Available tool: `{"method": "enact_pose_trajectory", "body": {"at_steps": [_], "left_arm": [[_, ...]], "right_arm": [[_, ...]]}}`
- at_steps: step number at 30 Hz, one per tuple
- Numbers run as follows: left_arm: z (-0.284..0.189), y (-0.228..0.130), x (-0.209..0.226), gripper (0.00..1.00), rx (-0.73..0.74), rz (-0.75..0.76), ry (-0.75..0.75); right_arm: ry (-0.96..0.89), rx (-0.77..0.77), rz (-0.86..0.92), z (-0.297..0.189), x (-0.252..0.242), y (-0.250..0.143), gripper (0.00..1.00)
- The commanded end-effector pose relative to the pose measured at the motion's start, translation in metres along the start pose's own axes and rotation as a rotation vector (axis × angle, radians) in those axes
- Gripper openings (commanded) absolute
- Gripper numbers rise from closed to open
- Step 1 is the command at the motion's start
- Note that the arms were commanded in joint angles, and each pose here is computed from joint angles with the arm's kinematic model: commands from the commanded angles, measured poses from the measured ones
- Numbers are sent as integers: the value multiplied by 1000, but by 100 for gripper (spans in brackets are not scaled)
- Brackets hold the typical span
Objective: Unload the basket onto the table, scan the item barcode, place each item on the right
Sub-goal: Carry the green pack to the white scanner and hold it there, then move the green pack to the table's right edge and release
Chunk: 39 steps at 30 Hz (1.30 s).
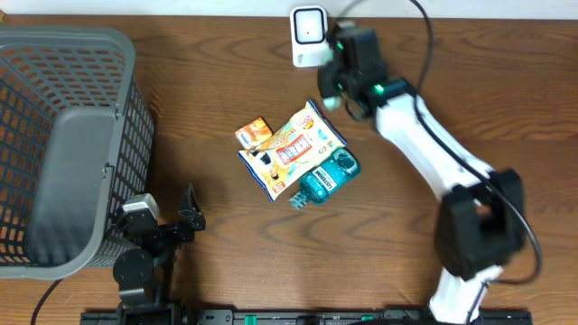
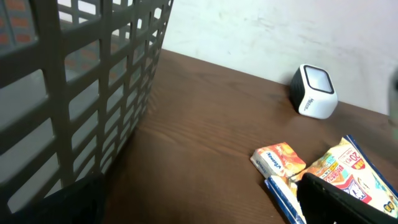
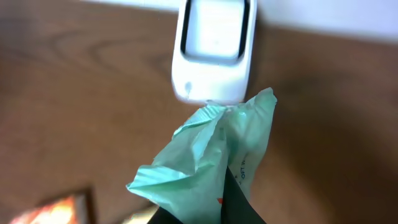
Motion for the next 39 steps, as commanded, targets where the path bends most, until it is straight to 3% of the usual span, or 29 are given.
{"method": "enact_pose_trajectory", "body": {"at_steps": [1, 7, 18, 33, 39], "left_arm": [[3, -12, 1, 98, 33, -14, 6], [3, -11, 1, 98, 33, -14, 6], [3, -12, 1, 98, 33, -14, 6], [3, -12, 1, 98, 33, -14, 6], [3, -12, 1, 98, 33, -14, 6]], "right_arm": [[-106, -141, -109, 11, 15, 40, 1], [-131, -247, -161, 60, 31, 62, 1], [-151, -430, -187, 116, 33, 58, 1], [-227, -514, -64, 116, 30, 59, 1], [-393, -516, -86, 71, 26, 79, 1]]}}
Point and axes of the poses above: each gripper's point midway between its finger pads, its own z axis out along the fingers, its own x axis along the line the jaws close on, y = z × x, the point moved 7 cm from there along -z, back along the fingers, and after that the axes turned 15 degrees about z, right-handed, at the moved point
